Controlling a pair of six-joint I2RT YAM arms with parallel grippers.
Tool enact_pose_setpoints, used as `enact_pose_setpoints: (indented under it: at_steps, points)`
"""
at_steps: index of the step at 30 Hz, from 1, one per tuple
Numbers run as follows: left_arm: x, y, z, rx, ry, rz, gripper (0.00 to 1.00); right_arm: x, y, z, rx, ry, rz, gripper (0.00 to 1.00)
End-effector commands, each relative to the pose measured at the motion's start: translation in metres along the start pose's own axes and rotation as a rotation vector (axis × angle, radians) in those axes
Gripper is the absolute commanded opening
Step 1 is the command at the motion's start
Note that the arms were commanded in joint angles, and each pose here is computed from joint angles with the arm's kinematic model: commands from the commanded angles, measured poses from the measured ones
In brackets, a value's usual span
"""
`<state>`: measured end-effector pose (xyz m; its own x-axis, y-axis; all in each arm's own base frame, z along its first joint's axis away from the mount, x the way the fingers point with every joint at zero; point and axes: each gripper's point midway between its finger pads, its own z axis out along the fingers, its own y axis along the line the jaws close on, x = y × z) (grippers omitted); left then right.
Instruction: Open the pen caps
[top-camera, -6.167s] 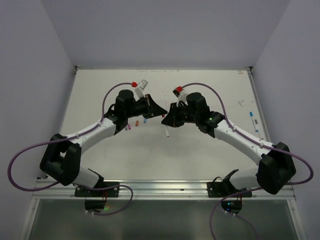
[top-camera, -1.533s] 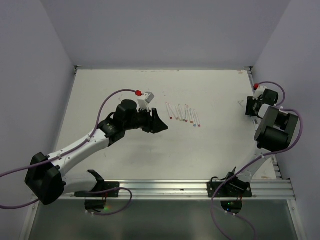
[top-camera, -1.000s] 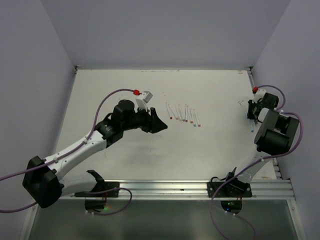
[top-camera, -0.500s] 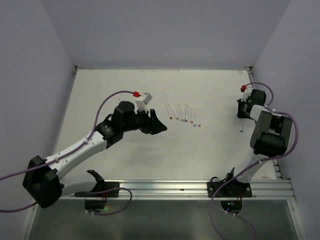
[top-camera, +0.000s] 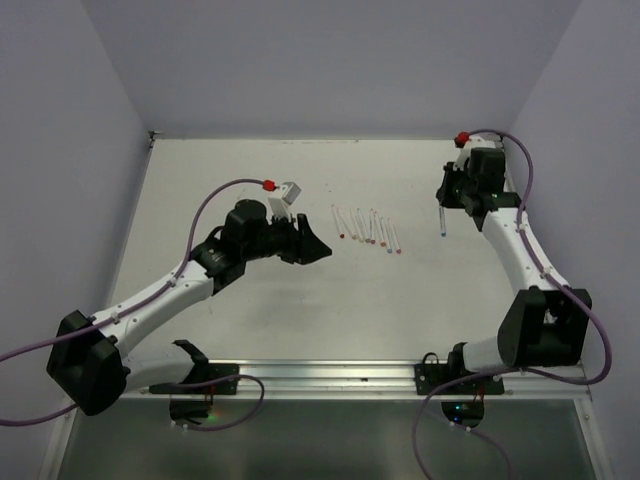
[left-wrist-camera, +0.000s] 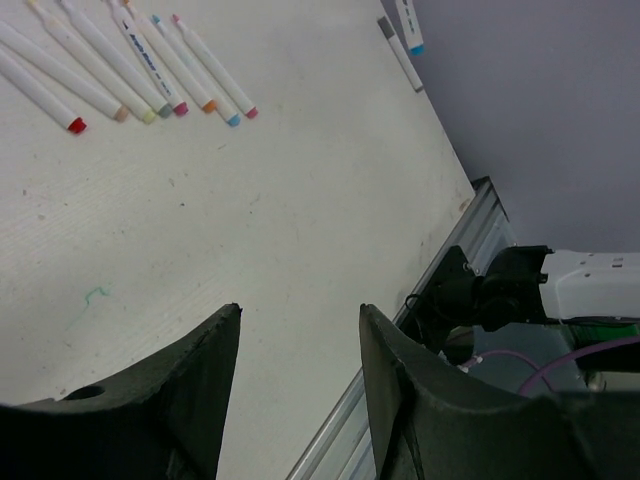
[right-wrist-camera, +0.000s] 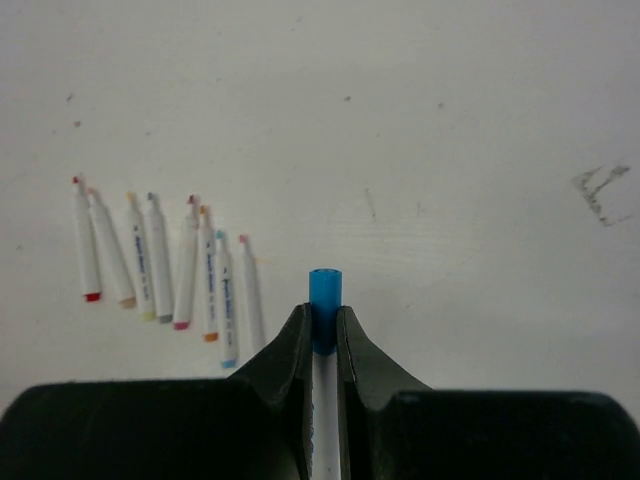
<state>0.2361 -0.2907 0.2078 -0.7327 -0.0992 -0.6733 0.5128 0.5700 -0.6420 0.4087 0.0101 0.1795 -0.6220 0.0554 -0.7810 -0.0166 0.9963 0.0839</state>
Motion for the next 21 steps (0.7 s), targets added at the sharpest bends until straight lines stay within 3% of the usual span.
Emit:
enact_pose_setpoints:
  at_steps: [1,7,11,16,18,21]
  points:
    - [-0.013,-0.008,0.007,0.082,-0.025,-0.007,0.54,0.014,0.05,-0.024,-0.167,0.008,0.131,0.0]
    - [-0.022,-0.03,0.014,0.265,-0.059,-0.028,0.56,0.034,0.135,-0.053,-0.365,0.008,0.098,0.0]
    - [-0.025,-0.024,0.023,0.26,-0.061,-0.036,0.57,0.038,0.185,-0.072,-0.543,-0.003,0.124,0.0]
    - [-0.033,-0.004,0.029,0.207,-0.053,-0.139,0.56,0.05,0.203,-0.077,-0.613,0.01,0.072,0.0]
    - [-0.025,0.013,0.032,0.137,-0.025,-0.192,0.55,0.058,0.2,-0.072,-0.597,0.018,0.075,0.0]
    - [-0.006,0.017,0.031,0.16,0.003,-0.218,0.51,0.069,0.199,-0.067,-0.587,0.039,0.103,0.0]
